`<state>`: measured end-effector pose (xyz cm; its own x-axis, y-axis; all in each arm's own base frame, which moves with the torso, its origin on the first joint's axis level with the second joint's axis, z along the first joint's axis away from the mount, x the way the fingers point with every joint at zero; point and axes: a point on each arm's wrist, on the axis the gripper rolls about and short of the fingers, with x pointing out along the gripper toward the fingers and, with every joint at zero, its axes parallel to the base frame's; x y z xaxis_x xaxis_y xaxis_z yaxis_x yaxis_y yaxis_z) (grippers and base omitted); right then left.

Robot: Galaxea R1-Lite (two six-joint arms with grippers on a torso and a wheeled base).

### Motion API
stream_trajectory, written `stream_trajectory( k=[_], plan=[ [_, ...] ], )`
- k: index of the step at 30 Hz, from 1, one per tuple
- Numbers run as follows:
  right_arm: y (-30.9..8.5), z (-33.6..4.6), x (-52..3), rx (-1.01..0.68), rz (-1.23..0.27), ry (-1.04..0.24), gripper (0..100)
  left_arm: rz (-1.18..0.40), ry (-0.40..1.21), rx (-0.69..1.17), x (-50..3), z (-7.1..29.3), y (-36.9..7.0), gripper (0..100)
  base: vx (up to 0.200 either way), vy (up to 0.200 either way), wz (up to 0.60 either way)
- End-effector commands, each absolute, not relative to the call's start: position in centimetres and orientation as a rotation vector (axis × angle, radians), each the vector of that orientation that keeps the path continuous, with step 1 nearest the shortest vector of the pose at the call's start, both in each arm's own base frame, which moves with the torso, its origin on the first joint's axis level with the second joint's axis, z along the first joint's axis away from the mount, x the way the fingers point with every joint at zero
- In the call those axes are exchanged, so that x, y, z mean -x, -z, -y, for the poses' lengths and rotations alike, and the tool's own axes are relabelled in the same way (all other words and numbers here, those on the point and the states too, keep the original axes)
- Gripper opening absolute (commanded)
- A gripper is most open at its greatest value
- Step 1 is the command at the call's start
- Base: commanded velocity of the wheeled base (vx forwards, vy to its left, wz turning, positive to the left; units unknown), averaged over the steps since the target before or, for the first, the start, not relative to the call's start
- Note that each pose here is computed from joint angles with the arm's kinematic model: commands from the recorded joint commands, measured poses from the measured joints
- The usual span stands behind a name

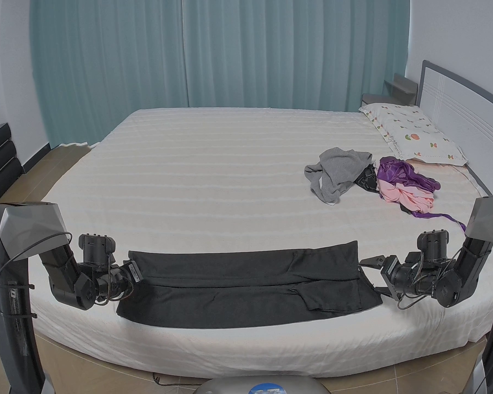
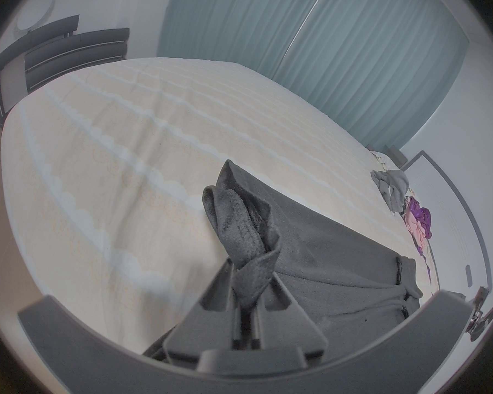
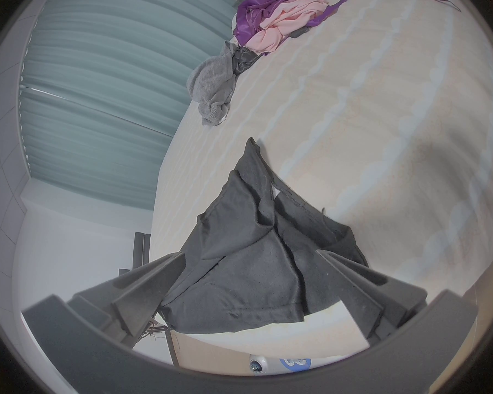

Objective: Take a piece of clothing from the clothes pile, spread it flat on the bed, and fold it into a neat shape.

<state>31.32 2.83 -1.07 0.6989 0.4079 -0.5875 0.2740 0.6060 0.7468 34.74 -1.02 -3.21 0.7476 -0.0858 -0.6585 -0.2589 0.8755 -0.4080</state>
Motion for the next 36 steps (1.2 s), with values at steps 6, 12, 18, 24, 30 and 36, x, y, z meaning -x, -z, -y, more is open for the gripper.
stream_trajectory(
  k=[6,12,18,24,30,36],
  plan=[
    [1.1,-2.8,-31.4,-0.947,-0.825,-0.089,100,-0.717,-0.085,0.516,-35.0,1.6,3.0,0,0.0,0.0,0.0],
    [1.1,-2.8,-31.3,-0.945,-0.826,-0.089,100,-0.701,-0.069,0.531,-34.7,2.2,1.9,0,0.0,-0.167,0.0],
    [1.1,-2.8,-31.3,-0.945,-0.827,-0.088,100,-0.675,-0.053,0.543,-34.6,2.7,0.8,0,0.0,-0.2,0.0],
    [1.1,-2.8,-31.3,-0.947,-0.829,-0.087,100,-0.644,-0.024,0.57,-34.3,4.1,-1.0,0,0.0,-0.2,0.0],
    [1.1,-2.8,-31.3,-0.947,-0.827,-0.087,100,-0.623,0.002,0.555,-34.1,5.5,-2.0,0,0.0,-0.2,0.0],
    [1.1,-2.8,-31.3,-0.947,-0.827,-0.087,100,-0.628,0.065,0.511,-33.8,8.9,-4.1,0,0.0,-0.2,0.0]
  ],
)
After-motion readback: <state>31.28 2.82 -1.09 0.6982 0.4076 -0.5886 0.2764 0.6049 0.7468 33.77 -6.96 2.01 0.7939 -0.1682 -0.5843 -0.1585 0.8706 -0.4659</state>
